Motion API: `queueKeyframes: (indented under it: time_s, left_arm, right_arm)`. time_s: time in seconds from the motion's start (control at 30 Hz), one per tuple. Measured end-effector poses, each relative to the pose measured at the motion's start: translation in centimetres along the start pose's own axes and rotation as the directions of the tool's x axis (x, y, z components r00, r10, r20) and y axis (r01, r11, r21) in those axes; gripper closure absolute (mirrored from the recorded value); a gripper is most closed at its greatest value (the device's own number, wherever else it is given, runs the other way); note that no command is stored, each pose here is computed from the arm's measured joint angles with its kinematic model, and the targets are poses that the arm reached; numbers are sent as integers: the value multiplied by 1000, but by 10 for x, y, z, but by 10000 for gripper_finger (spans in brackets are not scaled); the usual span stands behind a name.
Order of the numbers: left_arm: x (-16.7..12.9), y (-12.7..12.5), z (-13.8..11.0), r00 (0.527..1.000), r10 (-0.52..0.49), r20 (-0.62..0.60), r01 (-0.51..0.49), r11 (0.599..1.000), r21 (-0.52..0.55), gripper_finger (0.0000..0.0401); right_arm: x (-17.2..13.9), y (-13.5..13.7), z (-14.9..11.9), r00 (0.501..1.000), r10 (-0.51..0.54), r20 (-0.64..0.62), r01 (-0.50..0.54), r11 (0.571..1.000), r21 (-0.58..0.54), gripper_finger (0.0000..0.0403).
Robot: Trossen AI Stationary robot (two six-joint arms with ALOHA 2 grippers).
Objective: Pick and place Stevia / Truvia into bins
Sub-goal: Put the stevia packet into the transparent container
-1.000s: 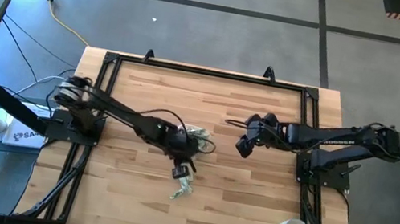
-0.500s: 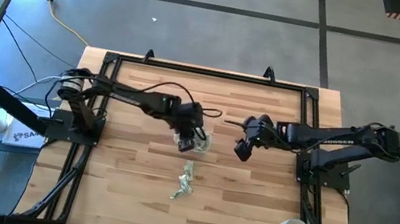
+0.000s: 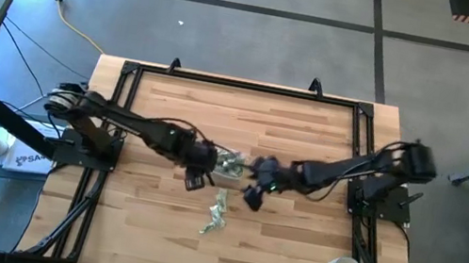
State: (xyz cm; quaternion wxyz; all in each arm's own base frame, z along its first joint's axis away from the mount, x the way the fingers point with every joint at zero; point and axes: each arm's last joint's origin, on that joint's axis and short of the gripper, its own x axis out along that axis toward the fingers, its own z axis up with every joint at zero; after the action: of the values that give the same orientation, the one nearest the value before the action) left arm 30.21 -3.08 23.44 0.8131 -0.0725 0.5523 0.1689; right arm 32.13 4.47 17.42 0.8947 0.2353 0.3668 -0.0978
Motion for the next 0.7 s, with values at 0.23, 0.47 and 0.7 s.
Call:
queueKeyframes:
  time_s: [0.23,0.47,0.7]
  left_arm:
    - [-20,-6,-45,1000,27,-6,-27,1000,-3,213]
    - [-34,-8,-93,1000,-8,6,8,997,-78,228]
    - [-45,-4,-110,999,22,42,-18,994,-106,229]
  right_arm:
    - [48,49,-5,988,-136,-73,143,984,107,142]
    - [75,69,-13,969,-196,-148,221,958,184,143]
    - [92,78,-7,966,-201,-164,231,954,192,195]
